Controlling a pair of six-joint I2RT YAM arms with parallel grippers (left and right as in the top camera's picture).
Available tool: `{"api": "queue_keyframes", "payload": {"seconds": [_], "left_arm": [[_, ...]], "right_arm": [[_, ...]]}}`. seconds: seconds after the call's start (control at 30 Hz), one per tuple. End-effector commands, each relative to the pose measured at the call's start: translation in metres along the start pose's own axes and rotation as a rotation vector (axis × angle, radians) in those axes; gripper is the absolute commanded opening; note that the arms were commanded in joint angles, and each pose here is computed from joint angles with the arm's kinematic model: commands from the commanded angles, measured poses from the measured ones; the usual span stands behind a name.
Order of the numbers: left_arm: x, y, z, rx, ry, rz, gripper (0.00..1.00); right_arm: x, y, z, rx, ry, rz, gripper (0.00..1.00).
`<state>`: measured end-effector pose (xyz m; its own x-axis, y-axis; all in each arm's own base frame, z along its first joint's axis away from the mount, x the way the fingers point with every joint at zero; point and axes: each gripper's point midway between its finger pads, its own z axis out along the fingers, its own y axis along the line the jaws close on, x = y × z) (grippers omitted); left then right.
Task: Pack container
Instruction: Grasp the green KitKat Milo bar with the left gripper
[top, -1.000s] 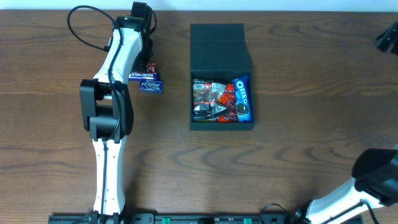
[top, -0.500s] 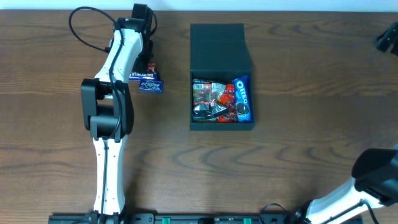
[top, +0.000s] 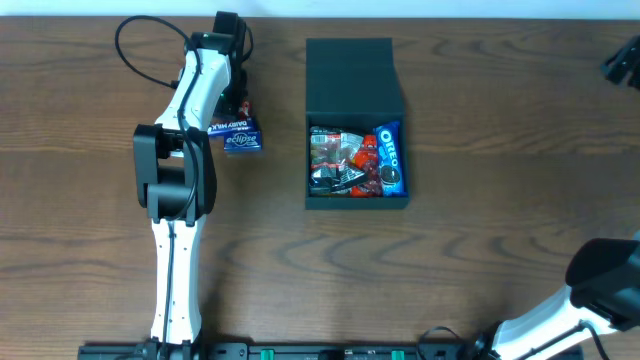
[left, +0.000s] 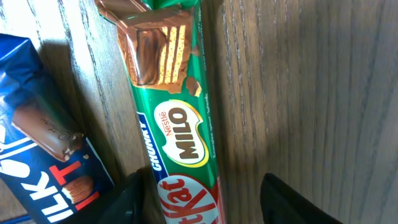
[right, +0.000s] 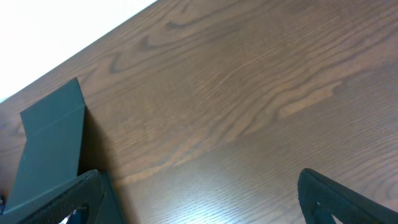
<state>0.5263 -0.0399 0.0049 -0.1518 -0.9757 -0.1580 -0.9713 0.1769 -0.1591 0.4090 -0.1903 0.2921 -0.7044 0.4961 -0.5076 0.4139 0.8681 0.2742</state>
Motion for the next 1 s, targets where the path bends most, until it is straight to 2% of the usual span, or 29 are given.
{"api": "queue_keyframes", "payload": {"seconds": [0.0, 0.13, 0.23, 0.6, 0.97], "left_arm": [[0.001, 0.011, 0.018, -0.048, 0.007, -0.013, 0.55], [0.001, 0.011, 0.018, -0.048, 0.011, -0.013, 0.4], [0.002, 0.011, 0.018, -0.048, 0.013, -0.009, 0.35], [0.002, 0.011, 0.018, -0.047, 0.015, 0.078, 0.24], [-0.001, -0.001, 0.003, -0.001, 0.01, 0.323, 0.13]], "right_arm": [[0.003, 0.002, 0.006, -0.001, 0.018, -0.02, 0.99], [0.003, 0.002, 0.006, -0.001, 0.018, -0.02, 0.99], [0.003, 0.002, 0.006, -0.001, 0.018, -0.02, 0.99], [0.003, 0.002, 0.006, -0.001, 0.016, -0.02, 0.99], [0.002, 0.0, 0.006, 0.007, 0.013, -0.024, 0.99]]}}
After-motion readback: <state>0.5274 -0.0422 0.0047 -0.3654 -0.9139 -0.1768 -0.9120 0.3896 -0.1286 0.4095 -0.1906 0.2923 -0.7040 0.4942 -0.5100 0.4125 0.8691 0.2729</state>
